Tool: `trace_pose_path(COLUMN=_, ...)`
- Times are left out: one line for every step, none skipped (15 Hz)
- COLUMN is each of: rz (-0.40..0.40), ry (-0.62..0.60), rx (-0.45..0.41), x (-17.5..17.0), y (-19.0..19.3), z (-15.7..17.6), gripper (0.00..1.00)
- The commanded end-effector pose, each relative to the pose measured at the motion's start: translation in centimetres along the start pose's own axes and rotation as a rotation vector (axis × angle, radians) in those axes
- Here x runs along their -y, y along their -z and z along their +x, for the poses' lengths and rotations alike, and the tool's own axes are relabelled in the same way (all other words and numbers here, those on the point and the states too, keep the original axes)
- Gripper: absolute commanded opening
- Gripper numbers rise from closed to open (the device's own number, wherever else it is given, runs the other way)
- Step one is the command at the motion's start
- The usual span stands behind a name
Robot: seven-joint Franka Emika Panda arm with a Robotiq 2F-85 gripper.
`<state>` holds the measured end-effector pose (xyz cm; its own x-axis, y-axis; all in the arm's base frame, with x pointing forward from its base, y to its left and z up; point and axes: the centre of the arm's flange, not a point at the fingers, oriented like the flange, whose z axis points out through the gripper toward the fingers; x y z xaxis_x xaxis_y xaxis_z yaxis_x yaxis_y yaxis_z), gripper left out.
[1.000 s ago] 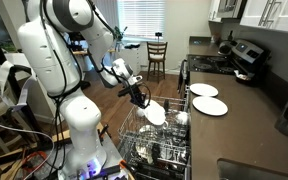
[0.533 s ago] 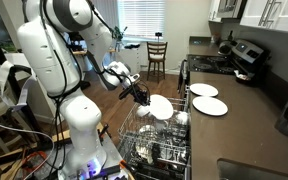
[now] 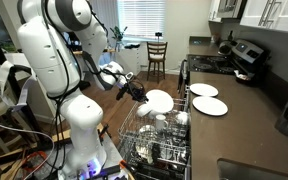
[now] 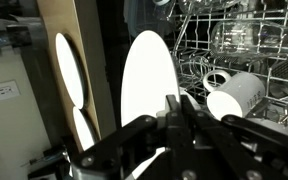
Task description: Remove the plate from the dishwasher
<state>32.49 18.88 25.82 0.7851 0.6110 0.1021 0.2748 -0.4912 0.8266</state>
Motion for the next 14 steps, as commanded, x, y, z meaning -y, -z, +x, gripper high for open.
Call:
trace_pose_path(rz=-0.102, ry=0.006, rx=-0.058, x=1.2, y=1.9, z=-0.3, gripper=0.02)
trace_pose_path(rz=-0.121, ry=0.011, rx=-0.067, x=1.6, y=2.2, z=-0.4, gripper=0.02)
trace_pose_path(rz=-0.143, ry=0.01, rx=-0.07, x=1.8, y=2.4, z=-0.5, gripper=0.02)
trace_pose_path(rz=-0.151, ry=0.009, rx=-0.065, x=1.9, y=2.6, z=-0.6, gripper=0.02)
trace_pose_path(rz=-0.081, ry=0.021, rx=-0.042, x=1.6, y=2.4, z=-0.3, gripper=0.01)
trace_pose_path(rz=-0.08, ry=0.022, rx=-0.044, x=1.8, y=2.5, z=-0.3, gripper=0.06)
trace_pose_path(rz=-0.074, ry=0.024, rx=-0.044, x=1.9, y=2.5, z=-0.3, gripper=0.06)
trace_pose_path(rz=-0.072, ry=0.024, rx=-0.04, x=2.0, y=2.4, z=-0.3, gripper=0.06)
trace_pose_path(rz=-0.071, ry=0.024, rx=-0.037, x=2.0, y=2.3, z=-0.4, gripper=0.06)
trace_pose_path(rz=-0.077, ry=0.015, rx=-0.029, x=1.7, y=2.1, z=-0.4, gripper=0.01)
trace_pose_path(rz=-0.087, ry=0.001, rx=-0.021, x=1.3, y=1.8, z=-0.5, gripper=0.02)
trace_pose_path(rz=-0.092, ry=-0.006, rx=-0.011, x=0.9, y=1.6, z=-0.6, gripper=0.02)
trace_pose_path(rz=-0.095, ry=-0.013, rx=-0.004, x=0.5, y=1.3, z=-0.8, gripper=0.02)
trace_pose_path(rz=-0.097, ry=-0.021, rx=0.009, x=-0.1, y=0.9, z=-1.1, gripper=0.02)
